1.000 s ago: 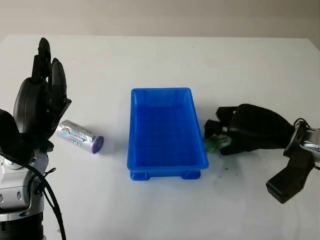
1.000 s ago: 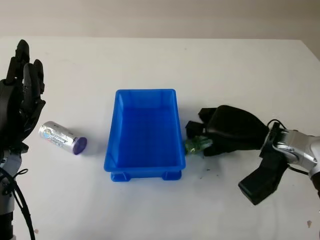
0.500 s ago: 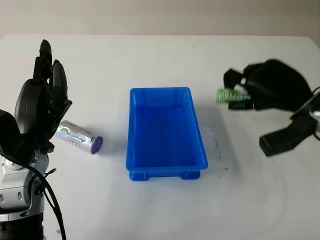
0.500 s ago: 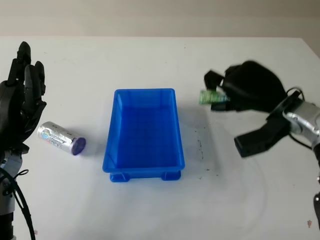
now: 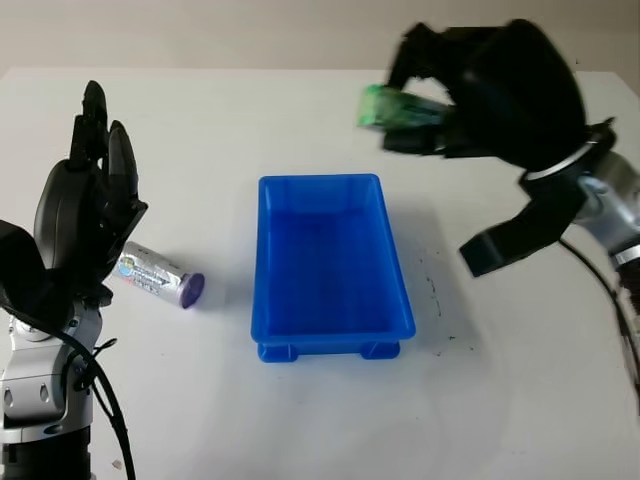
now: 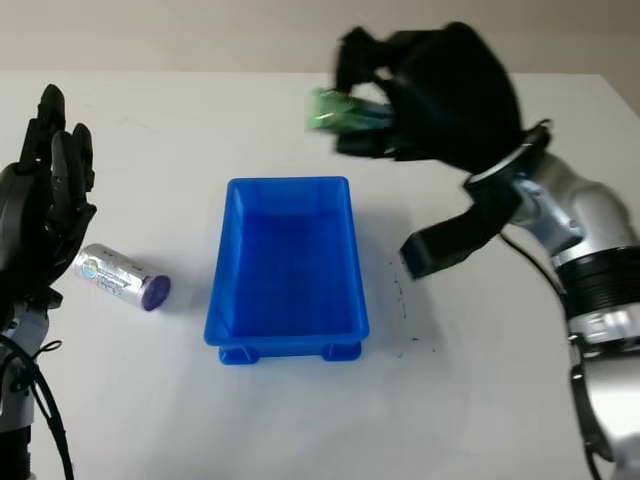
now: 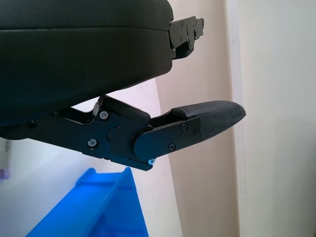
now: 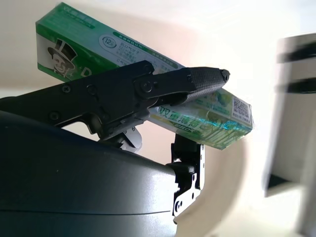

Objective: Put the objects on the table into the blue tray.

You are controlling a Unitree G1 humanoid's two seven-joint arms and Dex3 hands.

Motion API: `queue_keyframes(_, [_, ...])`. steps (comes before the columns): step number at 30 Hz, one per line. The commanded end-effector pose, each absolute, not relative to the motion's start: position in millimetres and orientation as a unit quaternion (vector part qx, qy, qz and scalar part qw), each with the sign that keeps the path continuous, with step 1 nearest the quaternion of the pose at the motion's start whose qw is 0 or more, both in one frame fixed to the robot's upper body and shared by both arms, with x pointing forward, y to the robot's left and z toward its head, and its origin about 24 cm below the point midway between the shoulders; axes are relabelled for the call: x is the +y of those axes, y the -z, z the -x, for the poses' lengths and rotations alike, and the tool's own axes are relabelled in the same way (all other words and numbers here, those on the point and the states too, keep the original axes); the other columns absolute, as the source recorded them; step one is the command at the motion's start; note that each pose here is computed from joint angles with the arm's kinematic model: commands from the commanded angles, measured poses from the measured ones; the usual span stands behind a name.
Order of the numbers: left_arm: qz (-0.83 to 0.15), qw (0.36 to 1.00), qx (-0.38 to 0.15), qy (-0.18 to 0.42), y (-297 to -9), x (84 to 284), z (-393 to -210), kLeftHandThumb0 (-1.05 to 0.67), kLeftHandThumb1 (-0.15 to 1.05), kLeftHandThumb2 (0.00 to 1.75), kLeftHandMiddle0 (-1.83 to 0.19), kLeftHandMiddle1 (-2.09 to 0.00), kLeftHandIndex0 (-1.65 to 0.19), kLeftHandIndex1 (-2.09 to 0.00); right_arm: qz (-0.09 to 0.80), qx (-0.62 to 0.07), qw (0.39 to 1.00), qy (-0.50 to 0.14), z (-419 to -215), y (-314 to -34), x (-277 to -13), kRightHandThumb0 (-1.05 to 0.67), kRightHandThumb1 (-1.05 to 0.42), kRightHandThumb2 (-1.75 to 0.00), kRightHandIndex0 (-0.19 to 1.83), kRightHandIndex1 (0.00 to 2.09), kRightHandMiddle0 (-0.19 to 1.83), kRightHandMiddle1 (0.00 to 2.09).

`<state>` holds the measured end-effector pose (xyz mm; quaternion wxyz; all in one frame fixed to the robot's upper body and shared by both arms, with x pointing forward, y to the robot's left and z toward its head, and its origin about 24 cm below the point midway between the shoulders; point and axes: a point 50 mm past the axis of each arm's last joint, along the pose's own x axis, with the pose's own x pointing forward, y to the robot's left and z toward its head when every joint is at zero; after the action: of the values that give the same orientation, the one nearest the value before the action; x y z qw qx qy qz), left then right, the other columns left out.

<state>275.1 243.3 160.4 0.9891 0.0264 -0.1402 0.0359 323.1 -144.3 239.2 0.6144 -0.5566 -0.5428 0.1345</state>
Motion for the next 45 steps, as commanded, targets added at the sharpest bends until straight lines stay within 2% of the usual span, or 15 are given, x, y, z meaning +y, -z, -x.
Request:
queue_keyframes(1, [-0.027, 0.989, -0.141, -0.039, -161.7, 240.8, -271.7, -0.72, 1.05, 0.69, 0.19, -0.01, 0.19, 0.00, 0.537, -0.553, 0.615, -0.169, -316.3, -234.5, -133.1, -0.58, -1.05, -0.36, 1.00, 2.09, 0.80, 2.09])
queue_keyframes(5, [-0.023, 0.989, -0.138, -0.042, -161.6, 239.6, -270.3, -0.73, 1.05, 0.68, 0.19, -0.02, 0.19, 0.00, 0.529, -0.547, 0.611, -0.219, -311.1, -226.4, -123.2, -0.60, -1.05, -0.36, 0.94, 2.09, 0.72, 2.09])
queue_keyframes(7, [-0.022, 0.989, -0.139, -0.041, -161.3, 239.9, -269.5, -0.72, 1.05, 0.68, 0.19, -0.02, 0.19, 0.00, 0.561, -0.515, 0.598, -0.249, -310.4, -222.3, -122.3, -0.62, -1.05, -0.36, 0.83, 2.09, 0.62, 2.09])
queue_keyframes(8, [-0.023, 0.989, -0.139, -0.042, -161.3, 240.0, -269.1, -0.72, 1.05, 0.68, 0.19, -0.02, 0.19, 0.00, 0.581, -0.489, 0.593, -0.266, -310.4, -220.6, -123.2, -0.64, -1.05, -0.35, 0.70, 2.09, 0.52, 2.09])
queue_keyframes(9, [-0.023, 0.989, -0.138, -0.043, -161.4, 240.3, -268.7, -0.72, 1.05, 0.68, 0.19, -0.02, 0.19, -0.01, 0.606, -0.454, 0.587, -0.287, -310.4, -219.9, -124.7, -0.67, -1.05, -0.34, 0.44, 2.06, 0.28, 2.08])
queue_keyframes(10, [-0.022, 0.989, -0.138, -0.044, -161.2, 240.7, -268.6, -0.72, 1.05, 0.68, 0.19, -0.02, 0.19, -0.01, 0.630, -0.414, 0.580, -0.308, -310.6, -219.6, -126.3, -0.69, -1.05, -0.35, 0.24, 1.88, 0.09, 1.92])
queue_keyframes(11, [-0.022, 0.989, -0.137, -0.045, -161.0, 241.0, -268.5, -0.72, 1.05, 0.68, 0.19, -0.02, 0.19, -0.01, 0.652, -0.375, 0.572, -0.326, -310.4, -219.7, -128.0, -0.74, -1.05, -0.35, 0.04, 1.38, -0.04, 1.45])
queue_keyframes(14, [-0.021, 0.989, -0.137, -0.045, -159.7, 242.2, -269.3, -0.72, 1.05, 0.67, 0.19, -0.01, 0.19, 0.00, 0.692, -0.291, 0.560, -0.351, -309.2, -218.9, -135.4, -0.84, -1.05, -0.28, -0.12, 0.27, -0.13, 0.39])
queue_keyframes(16, [-0.021, 0.989, -0.138, -0.045, -159.3, 242.6, -269.9, -0.72, 1.05, 0.67, 0.19, -0.02, 0.19, 0.00, 0.703, -0.267, 0.557, -0.354, -308.5, -219.4, -137.9, -0.87, -1.05, -0.26, -0.17, 0.07, -0.18, 0.10])
queue_keyframes(21, [-0.018, 0.989, -0.140, -0.033, -159.5, 241.4, -272.0, -0.73, 1.05, 0.66, 0.19, -0.01, 0.19, 0.00, 0.708, -0.299, 0.563, -0.304, -305.9, -231.5, -143.1, -0.94, -1.05, -0.38, -0.19, 0.00, -0.19, 0.00])
queue_keyframes(25, [-0.017, 0.989, -0.146, -0.027, -159.4, 239.3, -273.9, -0.73, 1.05, 0.66, 0.19, 0.00, 0.19, 0.00, 0.618, -0.377, 0.660, -0.200, -308.7, -243.2, -155.7, -0.89, -1.05, -0.55, -0.19, 0.00, -0.19, 0.00])
queue_keyframes(28, [-0.017, 0.989, -0.148, -0.028, -158.6, 239.3, -274.2, -0.72, 1.05, 0.66, 0.19, 0.00, 0.19, 0.00, 0.496, -0.377, 0.769, -0.144, -316.0, -242.4, -172.8, -0.87, -1.05, -0.57, -0.19, 0.00, -0.19, 0.00])
queue_keyframes(30, [-0.017, 0.988, -0.147, -0.030, -157.8, 240.0, -274.2, -0.73, 1.05, 0.66, 0.19, 0.00, 0.19, 0.00, 0.380, -0.345, 0.853, -0.091, -322.5, -233.2, -191.3, -0.86, -1.05, -0.59, -0.19, 0.00, -0.19, 0.00])
queue_keyframes(35, [-0.020, 0.988, -0.147, -0.033, -157.1, 241.8, -274.4, -0.73, 1.05, 0.67, 0.19, 0.00, 0.19, 0.00, 0.238, -0.229, 0.942, -0.056, -327.2, -197.2, -215.3, -0.77, -1.05, -0.65, -0.19, 0.00, -0.19, 0.00])
queue_keyframes(45, [-0.022, 0.989, -0.144, -0.025, -158.6, 244.4, -273.7, -0.72, 1.05, 0.68, 0.19, 0.00, 0.19, 0.00, 0.071, -0.050, 0.996, -0.018, -318.4, -127.0, -221.3, -0.75, -1.05, -0.70, -0.19, 0.00, -0.19, 0.00])
